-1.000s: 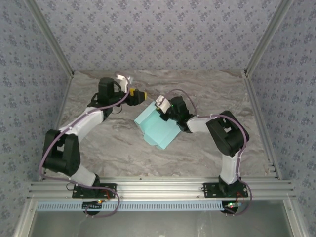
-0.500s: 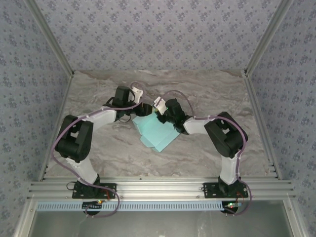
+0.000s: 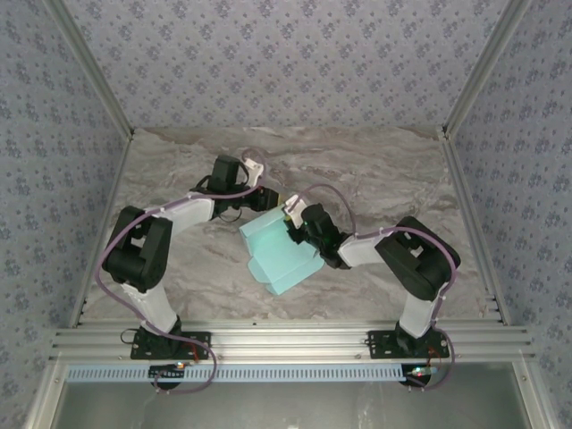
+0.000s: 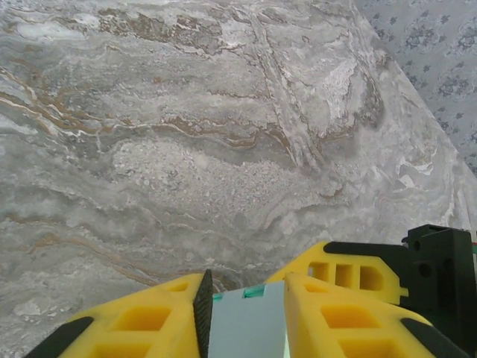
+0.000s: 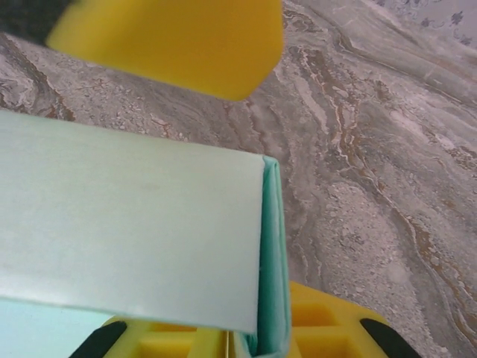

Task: Fold the paper box

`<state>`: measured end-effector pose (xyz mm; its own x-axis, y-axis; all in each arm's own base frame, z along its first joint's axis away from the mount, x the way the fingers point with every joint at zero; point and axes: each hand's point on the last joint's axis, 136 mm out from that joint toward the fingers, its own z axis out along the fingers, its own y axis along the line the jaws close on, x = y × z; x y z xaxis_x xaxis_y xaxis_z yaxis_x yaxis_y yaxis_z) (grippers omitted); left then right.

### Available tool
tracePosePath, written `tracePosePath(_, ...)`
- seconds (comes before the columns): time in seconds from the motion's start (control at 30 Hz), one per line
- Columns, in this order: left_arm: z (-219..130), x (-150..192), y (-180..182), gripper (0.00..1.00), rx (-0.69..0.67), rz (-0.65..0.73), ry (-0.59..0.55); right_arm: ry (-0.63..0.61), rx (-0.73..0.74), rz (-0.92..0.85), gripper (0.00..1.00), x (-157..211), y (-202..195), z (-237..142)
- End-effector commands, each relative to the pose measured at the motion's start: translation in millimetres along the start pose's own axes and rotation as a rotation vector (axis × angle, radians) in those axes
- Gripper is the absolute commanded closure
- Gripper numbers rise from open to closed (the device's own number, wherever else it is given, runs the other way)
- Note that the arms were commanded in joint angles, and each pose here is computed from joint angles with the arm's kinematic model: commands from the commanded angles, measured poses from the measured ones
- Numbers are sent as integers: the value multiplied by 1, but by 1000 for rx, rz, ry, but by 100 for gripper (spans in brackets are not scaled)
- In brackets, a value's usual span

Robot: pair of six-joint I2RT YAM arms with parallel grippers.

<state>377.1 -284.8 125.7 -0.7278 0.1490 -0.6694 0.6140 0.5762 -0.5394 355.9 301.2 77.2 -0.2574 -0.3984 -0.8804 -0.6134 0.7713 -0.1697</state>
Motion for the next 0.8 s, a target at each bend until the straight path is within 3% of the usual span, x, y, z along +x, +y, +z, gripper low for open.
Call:
tracePosePath(0.0,4,9,-10,68,42,-2,17,-24,41,-30,77,4,-8,1)
tracePosePath(0.43,23,22,-14,76,33,-10,70,-127,84,-40,68,-11,-14,-1)
tracePosePath(0.77,21,28,-7,83,-16,-24,95,-133,119,-1,67,-14,-25,-4)
